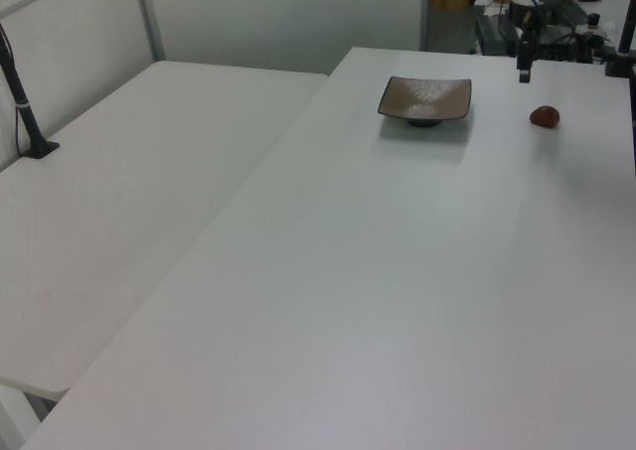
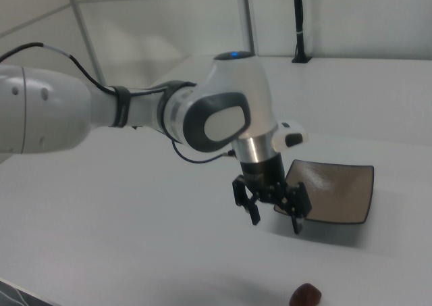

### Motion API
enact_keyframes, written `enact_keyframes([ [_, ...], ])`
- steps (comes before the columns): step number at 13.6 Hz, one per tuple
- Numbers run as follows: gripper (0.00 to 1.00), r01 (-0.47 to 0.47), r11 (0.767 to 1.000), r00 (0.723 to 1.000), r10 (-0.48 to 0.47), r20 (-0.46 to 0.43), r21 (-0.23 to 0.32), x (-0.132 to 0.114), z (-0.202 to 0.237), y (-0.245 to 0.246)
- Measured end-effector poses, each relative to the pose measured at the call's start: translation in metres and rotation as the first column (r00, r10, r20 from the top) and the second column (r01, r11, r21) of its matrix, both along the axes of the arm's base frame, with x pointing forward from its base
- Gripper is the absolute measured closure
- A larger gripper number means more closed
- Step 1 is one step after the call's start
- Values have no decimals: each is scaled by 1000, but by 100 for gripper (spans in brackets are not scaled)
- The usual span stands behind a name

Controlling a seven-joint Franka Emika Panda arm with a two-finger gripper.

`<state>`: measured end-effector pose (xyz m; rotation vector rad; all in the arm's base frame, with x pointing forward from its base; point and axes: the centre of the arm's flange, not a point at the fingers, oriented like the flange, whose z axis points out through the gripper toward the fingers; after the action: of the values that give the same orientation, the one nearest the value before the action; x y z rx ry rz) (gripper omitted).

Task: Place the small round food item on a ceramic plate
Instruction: 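Move the gripper over the small red food item and lower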

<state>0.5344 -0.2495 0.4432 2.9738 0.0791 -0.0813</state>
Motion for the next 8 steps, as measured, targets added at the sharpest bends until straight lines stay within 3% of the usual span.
enact_keyframes([
  [8,0,92,996,995,-92,-27,-9,-20,-63,-59],
])
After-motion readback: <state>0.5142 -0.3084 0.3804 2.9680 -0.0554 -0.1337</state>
